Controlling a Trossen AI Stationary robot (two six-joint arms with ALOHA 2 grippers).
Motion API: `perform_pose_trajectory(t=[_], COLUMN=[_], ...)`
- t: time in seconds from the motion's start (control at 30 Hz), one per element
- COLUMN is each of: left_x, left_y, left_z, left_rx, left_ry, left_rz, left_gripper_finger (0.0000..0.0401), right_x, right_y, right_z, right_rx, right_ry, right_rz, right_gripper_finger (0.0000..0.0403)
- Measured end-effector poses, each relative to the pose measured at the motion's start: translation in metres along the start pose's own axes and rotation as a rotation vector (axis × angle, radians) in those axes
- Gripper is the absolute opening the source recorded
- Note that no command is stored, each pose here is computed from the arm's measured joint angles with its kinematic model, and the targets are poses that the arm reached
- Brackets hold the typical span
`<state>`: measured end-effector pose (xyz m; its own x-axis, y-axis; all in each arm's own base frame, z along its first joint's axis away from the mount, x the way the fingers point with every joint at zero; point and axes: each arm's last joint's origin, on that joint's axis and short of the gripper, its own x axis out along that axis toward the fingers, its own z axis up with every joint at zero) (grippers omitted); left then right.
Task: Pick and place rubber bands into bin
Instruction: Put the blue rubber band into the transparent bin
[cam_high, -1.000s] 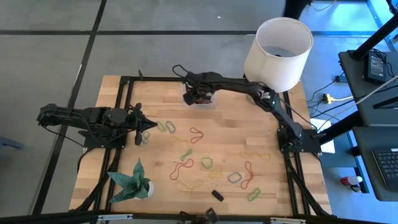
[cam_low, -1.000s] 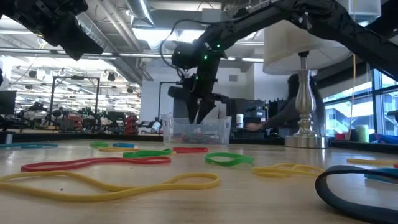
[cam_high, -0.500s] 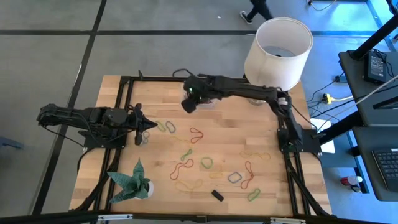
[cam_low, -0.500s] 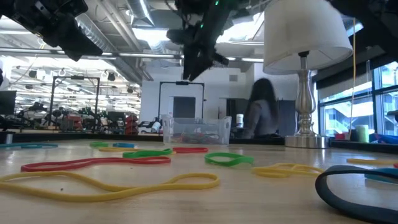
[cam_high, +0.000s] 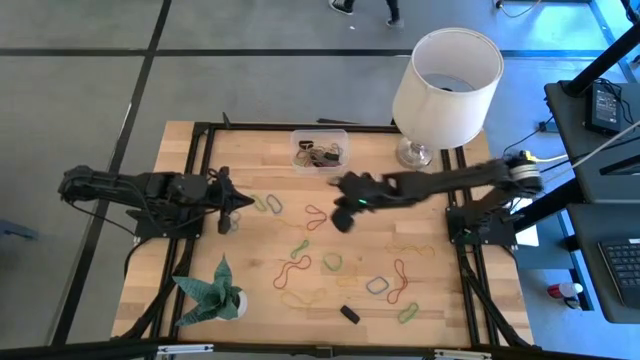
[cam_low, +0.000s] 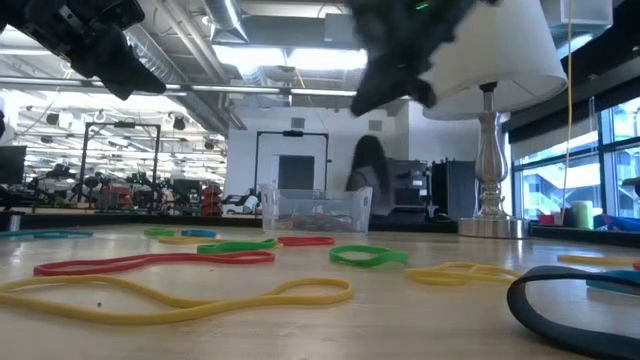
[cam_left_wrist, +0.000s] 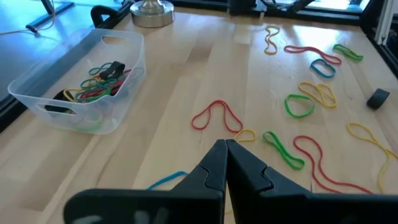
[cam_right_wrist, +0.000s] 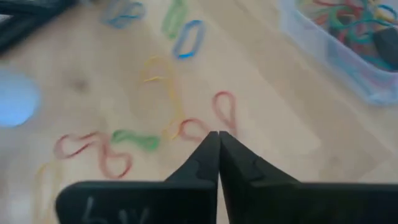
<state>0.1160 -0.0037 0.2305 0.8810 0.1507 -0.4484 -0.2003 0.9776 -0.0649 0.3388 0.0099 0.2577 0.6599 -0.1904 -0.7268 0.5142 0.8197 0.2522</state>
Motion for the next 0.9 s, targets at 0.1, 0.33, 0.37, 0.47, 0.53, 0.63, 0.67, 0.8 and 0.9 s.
perform_pose_trajectory(t=[0.1, 0.33, 0.37, 0.47, 0.53, 0.63, 0.67, 0.8, 0.9], left_x=[0.004, 0.026, 0.03, 0.041, 0.048, 0.056, 0.059, 0.069, 0.075], left_y=[-0.002, -0.01, -0.011, -0.015, -0.017, -0.02, -0.021, -0.024, -0.026], left_z=[0.005, 0.02, 0.023, 0.03, 0.034, 0.04, 0.042, 0.049, 0.052], left_rx=[-0.014, -0.011, -0.022, -0.062, -0.078, -0.098, -0.102, -0.118, -0.134], left_ry=[0.024, 0.14, 0.154, 0.185, 0.207, 0.225, 0.232, 0.249, 0.262], left_rz=[0.005, 0.035, 0.042, 0.083, 0.103, 0.122, 0.127, 0.142, 0.159], left_gripper_finger=[0.0002, 0.0002, 0.0002, 0.0002, 0.0003, 0.0003, 0.0003, 0.0003, 0.0003], right_x=[-0.022, -0.057, -0.059, -0.067, -0.072, -0.075, -0.076, -0.076, -0.073], right_y=[-0.009, -0.046, -0.051, -0.063, -0.068, -0.075, -0.077, -0.085, -0.092], right_z=[-0.025, -0.074, -0.079, -0.09, -0.095, -0.101, -0.103, -0.109, -0.112], right_rx=[-0.028, -0.059, -0.061, -0.067, -0.062, -0.119, -0.151, -0.243, -0.284], right_ry=[-0.056, -0.055, -0.054, -0.067, -0.075, -0.079, -0.077, -0.042, -0.022], right_rz=[0.072, 0.103, 0.1, 0.105, 0.112, 0.11, 0.111, 0.176, 0.203], right_gripper_finger=[0.0019, 0.0017, 0.0014, 0.0009, 0.0006, 0.0003, 0.0003, 0.0002, 0.0001])
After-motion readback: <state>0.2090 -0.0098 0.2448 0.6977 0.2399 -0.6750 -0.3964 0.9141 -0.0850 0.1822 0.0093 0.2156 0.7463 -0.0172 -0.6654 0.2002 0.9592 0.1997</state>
